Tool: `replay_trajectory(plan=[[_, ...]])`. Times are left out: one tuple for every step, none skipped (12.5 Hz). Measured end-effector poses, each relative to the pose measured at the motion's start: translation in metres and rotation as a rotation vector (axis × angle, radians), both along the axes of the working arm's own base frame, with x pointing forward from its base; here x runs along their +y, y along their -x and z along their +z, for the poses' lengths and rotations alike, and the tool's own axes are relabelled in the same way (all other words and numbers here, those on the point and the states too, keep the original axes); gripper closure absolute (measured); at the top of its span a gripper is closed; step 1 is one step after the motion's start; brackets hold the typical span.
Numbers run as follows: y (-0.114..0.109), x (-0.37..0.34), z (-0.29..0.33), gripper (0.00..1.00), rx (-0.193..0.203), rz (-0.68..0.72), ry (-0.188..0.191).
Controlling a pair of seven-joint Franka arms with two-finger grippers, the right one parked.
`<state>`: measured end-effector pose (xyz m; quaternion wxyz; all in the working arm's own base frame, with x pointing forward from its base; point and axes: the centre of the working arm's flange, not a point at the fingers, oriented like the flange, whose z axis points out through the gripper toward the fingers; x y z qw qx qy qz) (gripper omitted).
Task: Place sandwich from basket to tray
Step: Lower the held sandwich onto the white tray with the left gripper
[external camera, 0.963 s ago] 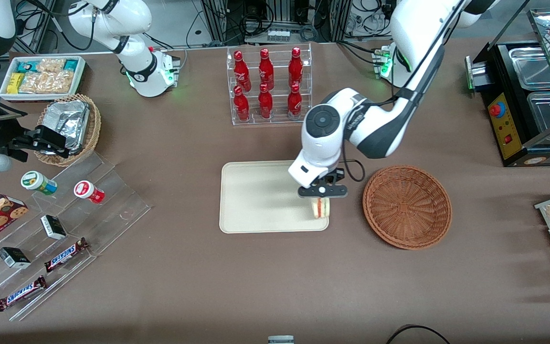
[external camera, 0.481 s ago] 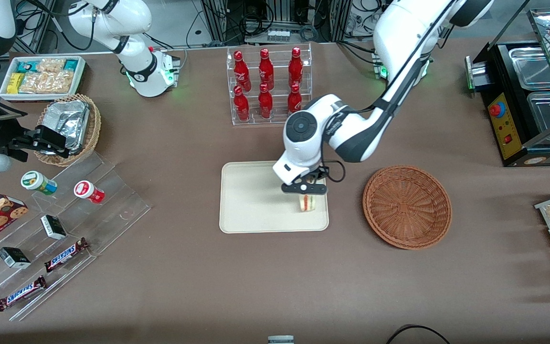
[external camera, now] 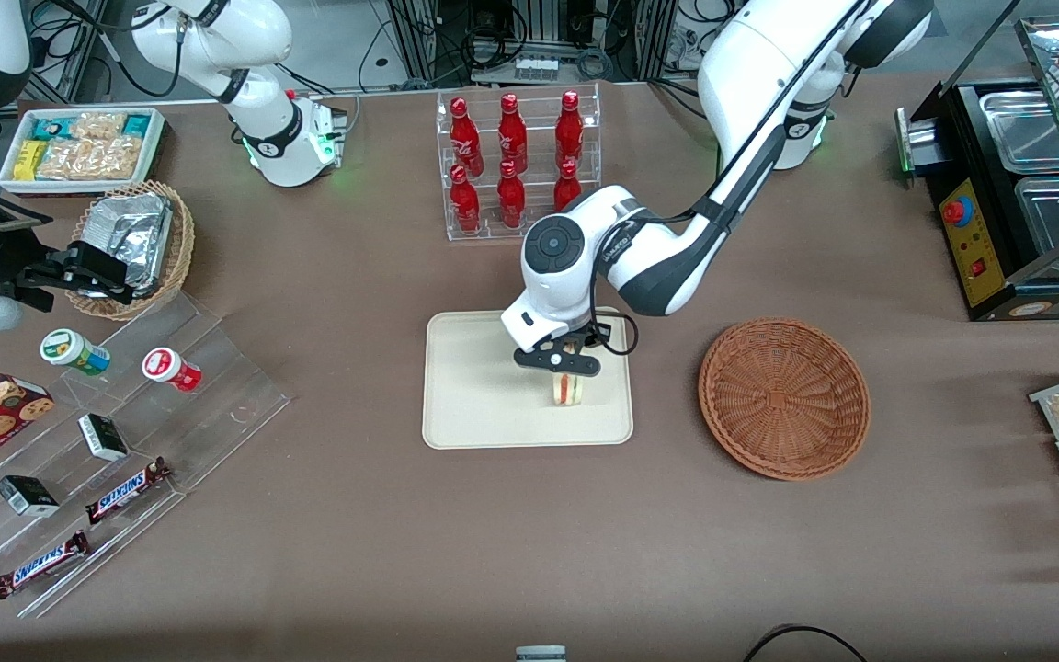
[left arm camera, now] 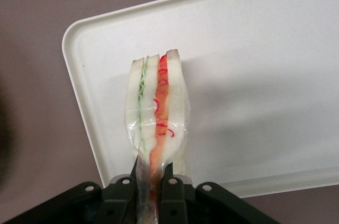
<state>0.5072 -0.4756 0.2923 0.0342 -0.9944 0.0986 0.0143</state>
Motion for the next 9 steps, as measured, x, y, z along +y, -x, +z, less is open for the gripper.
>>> replay_trajectory(plan=[[0.0, 0.0, -0.001, 0.85, 0.001, -0.005, -0.001], [0.0, 0.0, -0.003, 0.85, 0.004, -0.007, -0.003], [0.0, 0.0, -0.008, 0.85, 0.01, -0.007, -0.006], [0.0, 0.001, -0.013, 0.85, 0.016, -0.006, -0.009], [0.0, 0.001, -0.019, 0.85, 0.023, 0.0, -0.014], [-0.001, 0.002, -0.023, 0.85, 0.027, 0.008, -0.017], [-0.002, 0.003, -0.027, 0.85, 0.03, 0.015, -0.019], [-0.004, 0.003, -0.028, 0.85, 0.029, 0.023, -0.017], [-0.006, 0.003, -0.028, 0.85, 0.025, 0.036, -0.014]])
